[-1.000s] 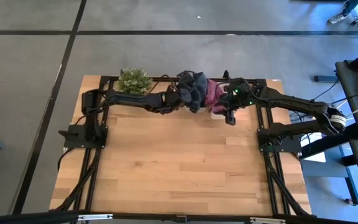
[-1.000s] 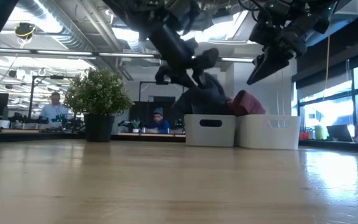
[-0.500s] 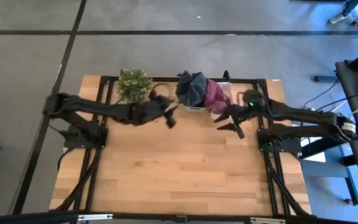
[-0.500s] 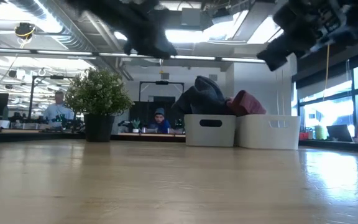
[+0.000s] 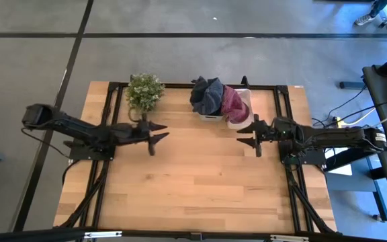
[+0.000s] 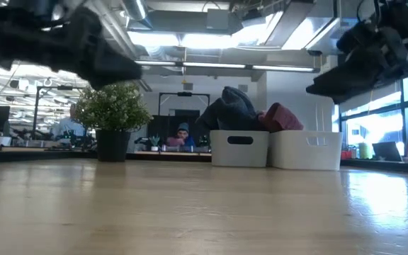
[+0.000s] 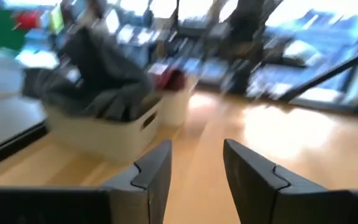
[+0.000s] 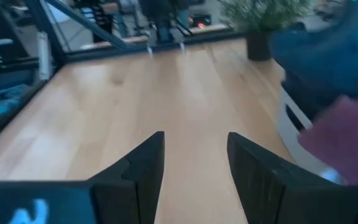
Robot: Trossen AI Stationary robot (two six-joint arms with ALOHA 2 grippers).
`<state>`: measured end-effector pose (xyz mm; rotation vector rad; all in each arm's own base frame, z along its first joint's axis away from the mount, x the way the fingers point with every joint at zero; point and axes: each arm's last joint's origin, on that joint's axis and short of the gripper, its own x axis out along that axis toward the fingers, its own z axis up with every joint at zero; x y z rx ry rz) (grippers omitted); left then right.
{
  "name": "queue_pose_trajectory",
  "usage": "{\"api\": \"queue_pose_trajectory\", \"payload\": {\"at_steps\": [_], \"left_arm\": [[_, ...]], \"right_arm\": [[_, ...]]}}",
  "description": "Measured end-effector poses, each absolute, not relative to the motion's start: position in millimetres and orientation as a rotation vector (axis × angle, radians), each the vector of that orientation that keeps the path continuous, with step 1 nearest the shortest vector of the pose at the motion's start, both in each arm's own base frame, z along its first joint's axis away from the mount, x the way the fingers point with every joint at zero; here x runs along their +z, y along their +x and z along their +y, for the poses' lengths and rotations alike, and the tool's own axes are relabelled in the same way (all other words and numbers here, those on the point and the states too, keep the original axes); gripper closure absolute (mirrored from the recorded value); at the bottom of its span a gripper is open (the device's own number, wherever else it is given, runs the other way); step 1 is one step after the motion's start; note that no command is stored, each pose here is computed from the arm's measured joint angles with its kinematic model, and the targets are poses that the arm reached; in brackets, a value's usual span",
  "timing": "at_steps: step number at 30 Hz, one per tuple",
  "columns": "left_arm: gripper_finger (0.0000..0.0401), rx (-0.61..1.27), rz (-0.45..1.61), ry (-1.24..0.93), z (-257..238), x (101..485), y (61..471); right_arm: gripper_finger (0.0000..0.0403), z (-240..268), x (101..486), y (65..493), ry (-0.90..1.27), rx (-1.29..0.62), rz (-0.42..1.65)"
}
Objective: Pick & Place hat
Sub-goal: Return to Home Position
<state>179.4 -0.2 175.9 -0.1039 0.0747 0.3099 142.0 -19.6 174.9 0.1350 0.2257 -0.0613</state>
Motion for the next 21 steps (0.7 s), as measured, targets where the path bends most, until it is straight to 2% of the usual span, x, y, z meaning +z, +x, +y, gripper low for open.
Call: {"api": "queue_pose_trajectory", "payload": {"at_steps": [4,14,21], "left_arm": [[0.026,0.226,-0.072,-0.126,0.0,168.3,154.2],[0.026,0.291,-0.035,-0.146,9.7,166.3,136.4],[0.026,0.255,-0.074,-0.158,9.5,173.7,118.1]], "right_arm": [[0.0227,-17.8,167.6,137.2,0.154,-0.101,0.221],[0.0227,-12.3,172.5,131.6,0.141,-0.068,0.159],[0.0227,-12.3,171.1,125.2,0.138,-0.094,0.183]]}}
